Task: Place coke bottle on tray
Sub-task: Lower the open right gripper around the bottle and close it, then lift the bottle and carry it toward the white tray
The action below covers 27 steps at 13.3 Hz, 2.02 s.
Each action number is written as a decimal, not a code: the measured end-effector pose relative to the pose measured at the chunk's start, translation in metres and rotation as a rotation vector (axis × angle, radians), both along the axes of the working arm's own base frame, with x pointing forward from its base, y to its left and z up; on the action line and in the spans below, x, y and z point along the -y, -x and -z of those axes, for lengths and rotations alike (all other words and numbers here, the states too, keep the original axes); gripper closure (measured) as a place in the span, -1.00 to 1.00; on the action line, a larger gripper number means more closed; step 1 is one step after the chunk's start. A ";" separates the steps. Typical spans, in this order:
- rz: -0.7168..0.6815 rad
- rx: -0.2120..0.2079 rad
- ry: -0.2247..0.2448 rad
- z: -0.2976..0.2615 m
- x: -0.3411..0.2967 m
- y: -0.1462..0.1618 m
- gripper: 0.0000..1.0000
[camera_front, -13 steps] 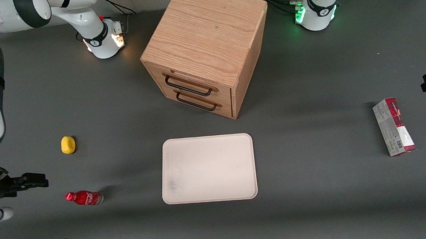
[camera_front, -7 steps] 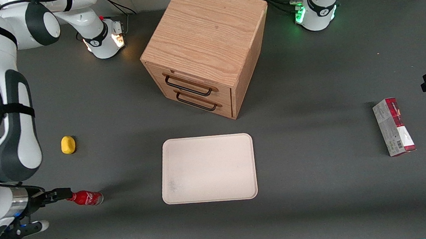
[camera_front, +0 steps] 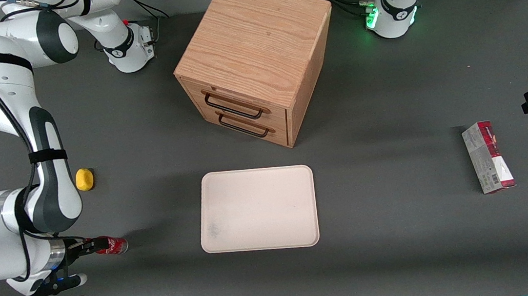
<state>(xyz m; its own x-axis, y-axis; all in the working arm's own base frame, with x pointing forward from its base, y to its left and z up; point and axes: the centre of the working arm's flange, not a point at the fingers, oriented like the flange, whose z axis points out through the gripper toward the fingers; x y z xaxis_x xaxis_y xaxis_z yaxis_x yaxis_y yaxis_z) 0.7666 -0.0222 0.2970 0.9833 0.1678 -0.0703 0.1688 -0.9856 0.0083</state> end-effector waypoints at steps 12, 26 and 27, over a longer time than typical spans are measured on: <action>-0.003 0.006 -0.002 -0.021 -0.003 0.007 -0.36; -0.005 0.027 -0.004 -0.138 -0.006 0.025 0.38; -0.004 0.014 -0.004 -0.163 -0.006 0.033 0.38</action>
<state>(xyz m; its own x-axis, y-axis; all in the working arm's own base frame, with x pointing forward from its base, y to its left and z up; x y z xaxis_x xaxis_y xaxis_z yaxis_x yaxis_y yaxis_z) 0.7334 -0.0158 0.4599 0.9836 0.1716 -0.0557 0.1722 -0.9850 0.0067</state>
